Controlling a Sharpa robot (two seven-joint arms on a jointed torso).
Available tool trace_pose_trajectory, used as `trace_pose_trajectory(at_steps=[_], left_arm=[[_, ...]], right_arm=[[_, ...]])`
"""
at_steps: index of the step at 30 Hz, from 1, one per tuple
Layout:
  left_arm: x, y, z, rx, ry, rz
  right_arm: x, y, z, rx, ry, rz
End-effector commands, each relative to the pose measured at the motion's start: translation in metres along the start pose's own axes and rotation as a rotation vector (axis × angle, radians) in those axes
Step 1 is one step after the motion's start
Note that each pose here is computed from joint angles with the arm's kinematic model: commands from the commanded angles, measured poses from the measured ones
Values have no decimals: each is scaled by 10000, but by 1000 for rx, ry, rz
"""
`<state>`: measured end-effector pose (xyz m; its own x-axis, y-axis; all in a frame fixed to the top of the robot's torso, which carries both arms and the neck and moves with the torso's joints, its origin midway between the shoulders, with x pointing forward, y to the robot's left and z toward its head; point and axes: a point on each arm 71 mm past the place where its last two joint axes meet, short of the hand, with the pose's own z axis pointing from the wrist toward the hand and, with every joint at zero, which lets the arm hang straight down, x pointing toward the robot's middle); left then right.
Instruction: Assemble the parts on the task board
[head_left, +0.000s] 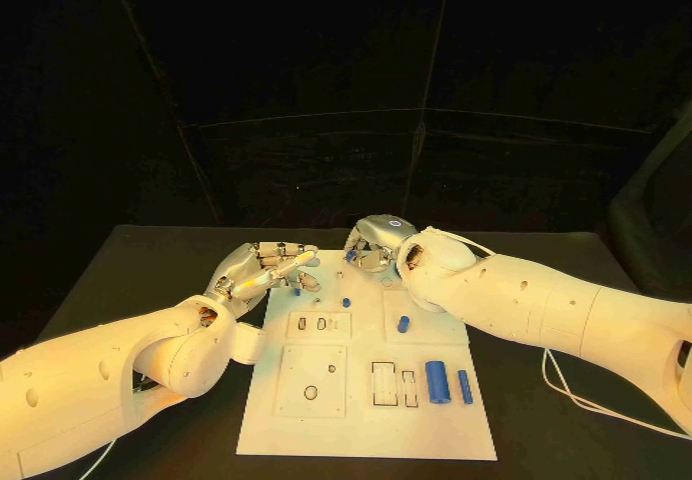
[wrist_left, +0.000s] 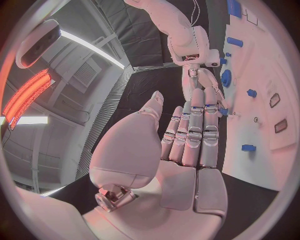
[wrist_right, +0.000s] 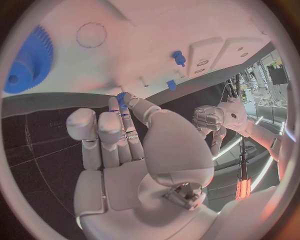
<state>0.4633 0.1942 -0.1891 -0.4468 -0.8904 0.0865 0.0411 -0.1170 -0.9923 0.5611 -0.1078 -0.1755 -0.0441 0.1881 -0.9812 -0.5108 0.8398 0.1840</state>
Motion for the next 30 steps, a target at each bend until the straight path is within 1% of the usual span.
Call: trace_pose_trajectory(at_steps=[1, 12, 18, 25, 27, 30], left_arm=[[19, -15, 8, 6, 17, -4], [36, -14, 16, 2, 25, -7], [38, -11, 20, -1, 28, -8], [32, -8, 22, -4, 28, -8], [32, -7, 22, -5, 29, -9], [30, -7, 21, -6, 30, -9]], right_arm=[[16, 13, 28, 11, 34, -20], [42, 96, 100, 13, 37, -49], [43, 116, 123, 17, 27, -58], [46, 116, 136, 29, 33, -62], [37, 110, 134, 34, 26, -62], [4, 96, 99, 34, 1, -58]])
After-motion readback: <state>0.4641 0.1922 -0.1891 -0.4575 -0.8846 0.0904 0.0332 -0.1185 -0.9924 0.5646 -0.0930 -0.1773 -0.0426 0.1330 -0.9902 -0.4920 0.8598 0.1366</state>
